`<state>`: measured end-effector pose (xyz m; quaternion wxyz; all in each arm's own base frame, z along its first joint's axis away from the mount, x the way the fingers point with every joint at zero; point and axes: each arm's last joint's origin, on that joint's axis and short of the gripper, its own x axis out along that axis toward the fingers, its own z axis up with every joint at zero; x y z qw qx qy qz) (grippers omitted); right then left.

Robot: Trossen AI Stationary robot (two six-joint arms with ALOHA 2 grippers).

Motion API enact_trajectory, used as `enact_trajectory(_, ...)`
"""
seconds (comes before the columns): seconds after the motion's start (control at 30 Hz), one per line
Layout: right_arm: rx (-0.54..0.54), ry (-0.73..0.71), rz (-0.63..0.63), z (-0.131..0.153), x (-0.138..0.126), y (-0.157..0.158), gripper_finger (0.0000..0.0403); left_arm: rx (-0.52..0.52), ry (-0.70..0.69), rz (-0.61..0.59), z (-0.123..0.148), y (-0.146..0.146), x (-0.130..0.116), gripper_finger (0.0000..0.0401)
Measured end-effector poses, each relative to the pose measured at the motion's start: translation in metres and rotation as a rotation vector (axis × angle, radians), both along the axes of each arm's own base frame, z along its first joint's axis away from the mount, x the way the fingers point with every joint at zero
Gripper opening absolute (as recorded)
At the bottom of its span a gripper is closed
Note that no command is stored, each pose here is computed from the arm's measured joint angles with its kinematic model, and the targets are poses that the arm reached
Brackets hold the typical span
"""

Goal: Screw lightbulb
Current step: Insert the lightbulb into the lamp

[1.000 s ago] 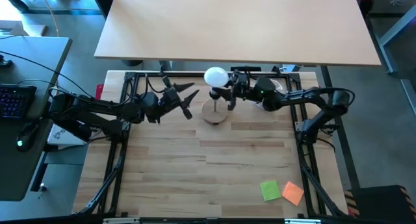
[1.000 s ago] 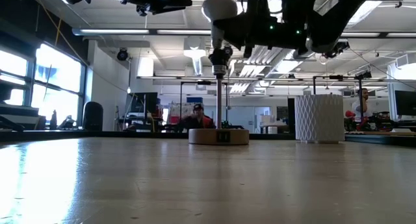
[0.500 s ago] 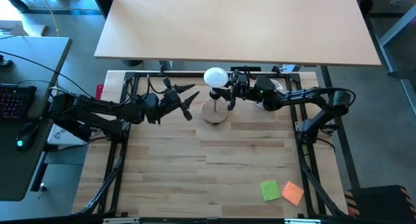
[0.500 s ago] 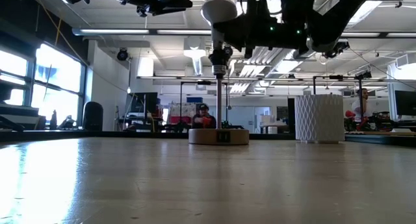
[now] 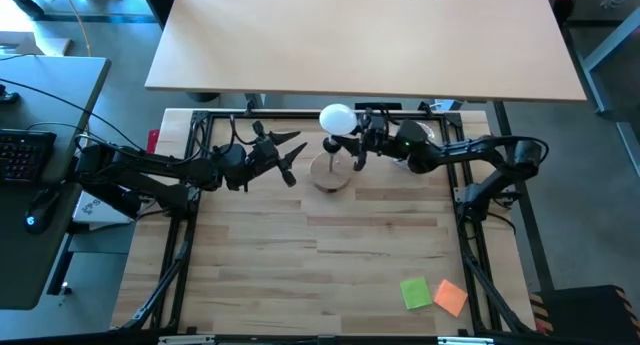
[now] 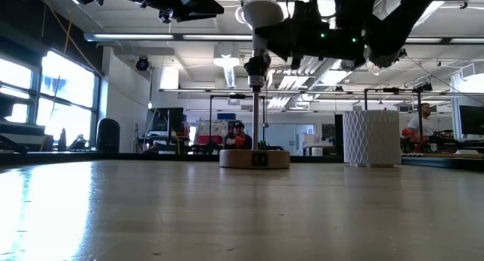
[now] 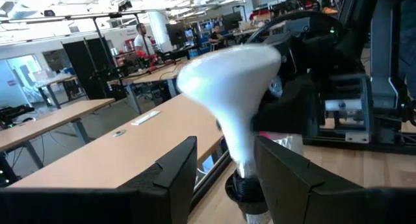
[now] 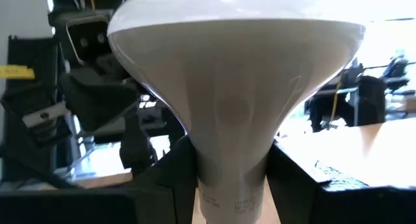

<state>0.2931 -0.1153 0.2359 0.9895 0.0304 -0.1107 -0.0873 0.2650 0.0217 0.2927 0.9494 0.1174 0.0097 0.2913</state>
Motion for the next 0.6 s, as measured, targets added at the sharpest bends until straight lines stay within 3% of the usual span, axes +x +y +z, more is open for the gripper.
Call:
enact_trajectory(0.13, 0.011, -0.023, -0.031, 0.0014, -0.0086, -0.0001, 0.0146, 0.001, -0.009, -0.004, 0.0008, -0.0010, 0.0001, 0.0149)
enact_trajectory(0.6, -0.020, 0.010, -0.009, 0.0032, 0.0010, 0.0076, 0.0146, 0.002, -0.039, -0.005, 0.0036, -0.0011, -0.0001, 0.0149)
